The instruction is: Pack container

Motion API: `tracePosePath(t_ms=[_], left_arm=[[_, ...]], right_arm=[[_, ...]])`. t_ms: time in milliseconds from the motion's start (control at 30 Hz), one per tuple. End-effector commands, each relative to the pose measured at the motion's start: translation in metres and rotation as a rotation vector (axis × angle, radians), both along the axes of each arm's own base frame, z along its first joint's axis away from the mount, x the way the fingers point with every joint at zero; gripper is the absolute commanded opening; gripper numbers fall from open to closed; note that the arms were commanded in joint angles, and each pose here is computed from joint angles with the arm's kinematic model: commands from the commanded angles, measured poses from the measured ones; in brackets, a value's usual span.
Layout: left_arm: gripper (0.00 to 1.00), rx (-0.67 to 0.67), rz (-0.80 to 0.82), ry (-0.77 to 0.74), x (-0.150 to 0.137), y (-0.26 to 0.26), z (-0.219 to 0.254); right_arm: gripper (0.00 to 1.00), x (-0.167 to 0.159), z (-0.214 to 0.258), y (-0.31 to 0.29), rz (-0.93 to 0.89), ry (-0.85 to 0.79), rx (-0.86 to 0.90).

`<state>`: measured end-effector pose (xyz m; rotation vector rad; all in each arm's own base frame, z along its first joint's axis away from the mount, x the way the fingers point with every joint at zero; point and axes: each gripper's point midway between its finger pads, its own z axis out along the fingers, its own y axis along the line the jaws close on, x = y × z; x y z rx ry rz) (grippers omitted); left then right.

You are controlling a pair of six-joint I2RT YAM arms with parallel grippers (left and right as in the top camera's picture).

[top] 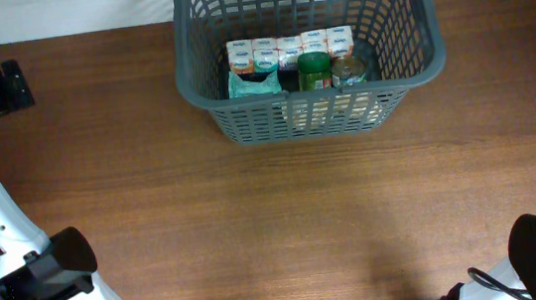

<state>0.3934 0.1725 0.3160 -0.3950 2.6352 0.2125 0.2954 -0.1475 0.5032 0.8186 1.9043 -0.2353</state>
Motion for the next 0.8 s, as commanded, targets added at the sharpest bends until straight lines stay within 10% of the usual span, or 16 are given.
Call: tracePosePath(t_ms=[0,433,767], left_arm=[[0.99,-0.015,0.007,0.000,0.000,0.000,-0.002],[0.99,-0.016,0.007,0.000,0.000,0.000,-0.002],[0.99,-0.016,0.007,0.000,0.000,0.000,-0.002]], right_arm=[[0.99,0.002,-0.001,-0.002,-0.002,0.001,0.003],[0.99,-0.087,-0.045,0.005,-0.121,0.191,-0.031],[0.99,-0.071,-0.112,0.064,0.159,-0.204,-0.059]])
